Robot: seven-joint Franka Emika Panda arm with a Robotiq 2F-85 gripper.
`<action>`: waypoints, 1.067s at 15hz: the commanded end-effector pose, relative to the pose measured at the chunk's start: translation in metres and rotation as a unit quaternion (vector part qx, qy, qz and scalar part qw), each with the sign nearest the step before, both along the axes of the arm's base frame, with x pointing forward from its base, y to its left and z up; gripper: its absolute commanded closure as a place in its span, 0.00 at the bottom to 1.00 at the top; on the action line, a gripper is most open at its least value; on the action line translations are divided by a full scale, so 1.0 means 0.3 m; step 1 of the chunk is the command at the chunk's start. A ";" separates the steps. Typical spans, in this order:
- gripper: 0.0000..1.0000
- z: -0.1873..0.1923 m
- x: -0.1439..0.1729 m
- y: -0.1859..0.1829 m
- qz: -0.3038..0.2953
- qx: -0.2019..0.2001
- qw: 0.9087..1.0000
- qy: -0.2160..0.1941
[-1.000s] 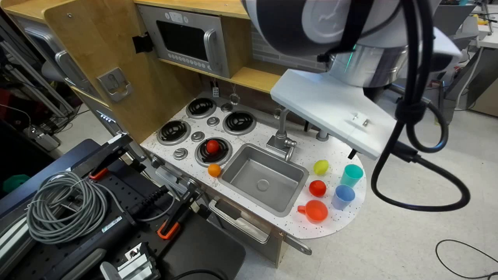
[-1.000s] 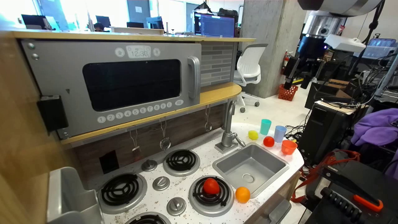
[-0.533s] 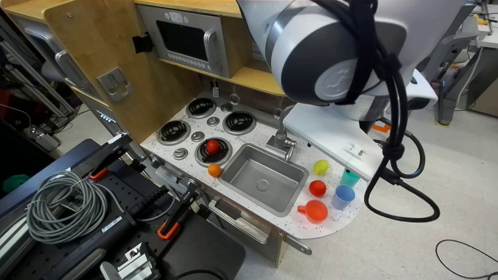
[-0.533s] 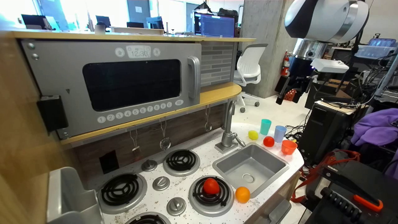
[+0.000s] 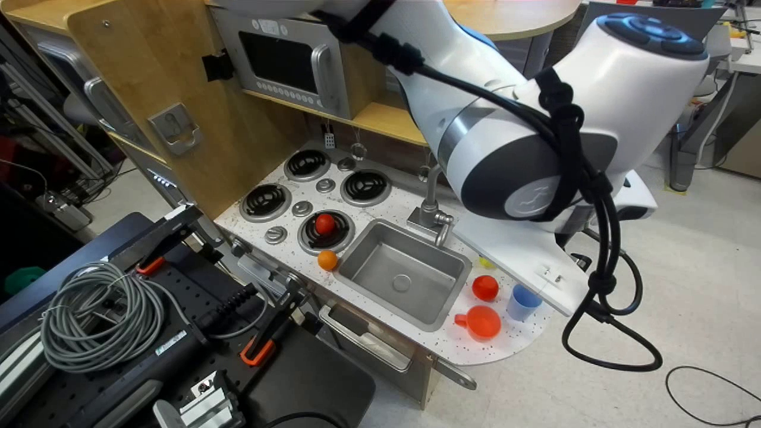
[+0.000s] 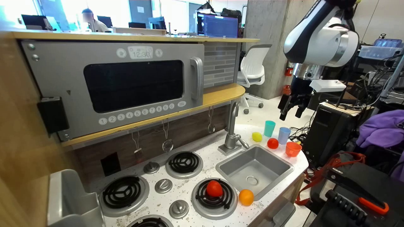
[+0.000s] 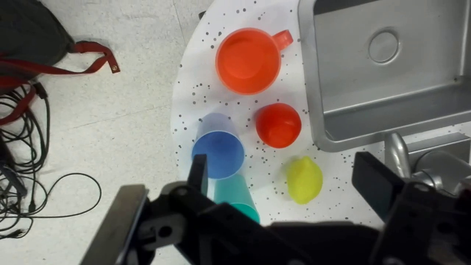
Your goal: Put the blue cup in the orange cup
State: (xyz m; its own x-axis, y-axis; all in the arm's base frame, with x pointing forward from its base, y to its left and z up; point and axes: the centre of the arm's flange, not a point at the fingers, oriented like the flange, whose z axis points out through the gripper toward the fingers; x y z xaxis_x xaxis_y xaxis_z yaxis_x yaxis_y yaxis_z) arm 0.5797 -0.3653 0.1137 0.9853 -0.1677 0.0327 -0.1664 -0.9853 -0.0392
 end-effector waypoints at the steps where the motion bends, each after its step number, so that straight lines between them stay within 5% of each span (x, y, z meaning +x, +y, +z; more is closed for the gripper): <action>1: 0.00 -0.081 0.069 -0.055 0.000 -0.010 1.000 0.009; 16: 0.00 -0.218 0.185 -0.036 0.045 -0.027 0.998 0.027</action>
